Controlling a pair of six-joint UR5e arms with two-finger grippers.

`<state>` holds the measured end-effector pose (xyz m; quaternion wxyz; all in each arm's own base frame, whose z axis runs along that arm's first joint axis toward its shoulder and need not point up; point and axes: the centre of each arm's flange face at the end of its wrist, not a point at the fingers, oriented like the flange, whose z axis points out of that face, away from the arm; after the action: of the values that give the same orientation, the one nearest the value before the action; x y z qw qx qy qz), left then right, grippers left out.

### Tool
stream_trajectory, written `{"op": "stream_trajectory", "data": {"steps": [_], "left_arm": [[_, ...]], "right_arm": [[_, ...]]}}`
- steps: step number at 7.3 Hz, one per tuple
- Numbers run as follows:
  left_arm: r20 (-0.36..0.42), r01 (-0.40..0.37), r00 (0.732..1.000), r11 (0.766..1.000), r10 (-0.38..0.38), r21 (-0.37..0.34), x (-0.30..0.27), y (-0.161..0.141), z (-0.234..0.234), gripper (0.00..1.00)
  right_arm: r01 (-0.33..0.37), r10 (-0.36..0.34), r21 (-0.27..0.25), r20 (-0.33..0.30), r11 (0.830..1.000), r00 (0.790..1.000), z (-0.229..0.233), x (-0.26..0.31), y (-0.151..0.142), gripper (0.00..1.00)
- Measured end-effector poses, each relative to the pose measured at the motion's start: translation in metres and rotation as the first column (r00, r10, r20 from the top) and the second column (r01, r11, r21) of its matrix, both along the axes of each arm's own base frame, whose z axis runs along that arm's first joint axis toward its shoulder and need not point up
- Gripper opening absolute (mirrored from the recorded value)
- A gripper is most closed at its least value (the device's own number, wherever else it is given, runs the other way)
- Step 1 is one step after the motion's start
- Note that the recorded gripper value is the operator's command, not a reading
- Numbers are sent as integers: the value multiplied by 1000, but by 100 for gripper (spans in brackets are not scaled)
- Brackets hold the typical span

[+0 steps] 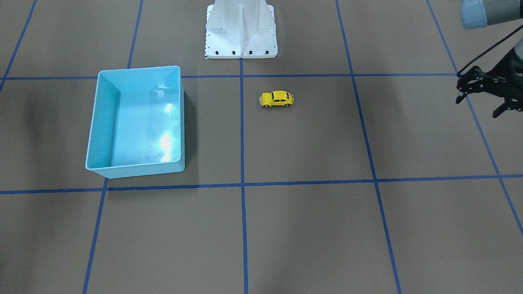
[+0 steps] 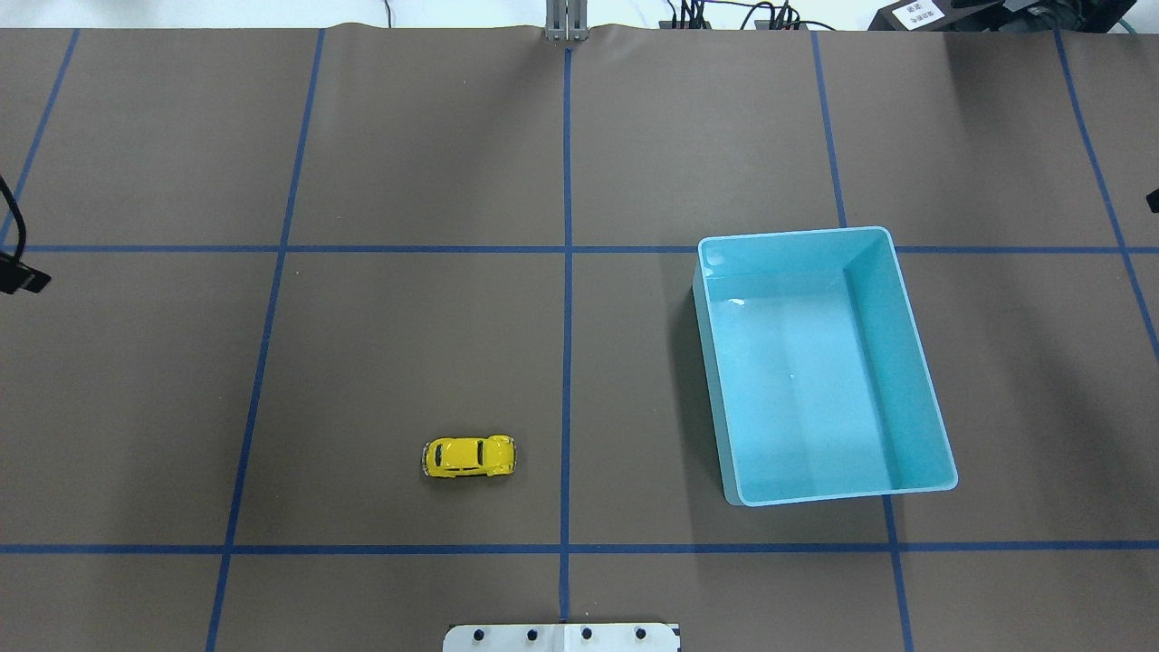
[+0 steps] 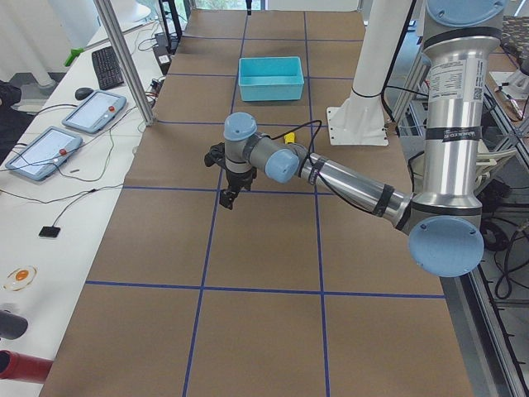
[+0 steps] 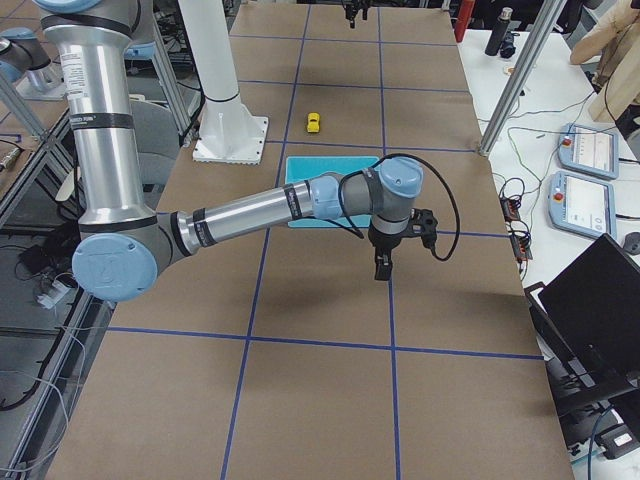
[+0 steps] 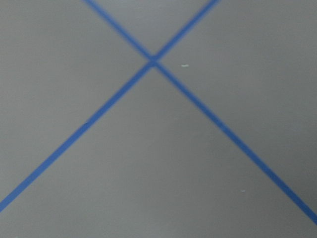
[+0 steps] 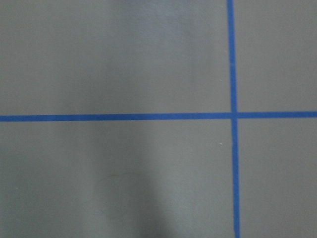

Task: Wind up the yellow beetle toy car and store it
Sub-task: 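Move the right gripper over the bin toward the yellow car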

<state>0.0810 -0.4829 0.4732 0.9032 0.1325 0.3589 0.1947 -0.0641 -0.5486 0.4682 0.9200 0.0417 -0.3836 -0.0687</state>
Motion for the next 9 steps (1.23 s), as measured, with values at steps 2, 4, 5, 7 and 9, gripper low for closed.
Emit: {"op": "stream_trajectory", "data": {"steps": [2,4,5,7,9], "left_arm": [[19,107,994,980,-105,-167,-55,-4,34,100],[56,222,975,922,-216,-316,-110,-5,98,100],[74,273,961,885,-265,-377,-133,-3,128,100],[88,312,949,851,-304,-422,-151,0,152,100],[90,322,945,843,-315,-431,-153,-1,154,100]], "right_arm": [[102,-98,150,-34,983,995,-71,-72,-11,100],[183,-175,257,-55,949,983,-124,-135,-3,100],[217,-211,292,-52,932,976,-144,-158,6,100],[281,-288,335,-32,899,957,-183,-201,26,100],[338,-355,359,-21,870,935,-233,-241,41,100]]}}
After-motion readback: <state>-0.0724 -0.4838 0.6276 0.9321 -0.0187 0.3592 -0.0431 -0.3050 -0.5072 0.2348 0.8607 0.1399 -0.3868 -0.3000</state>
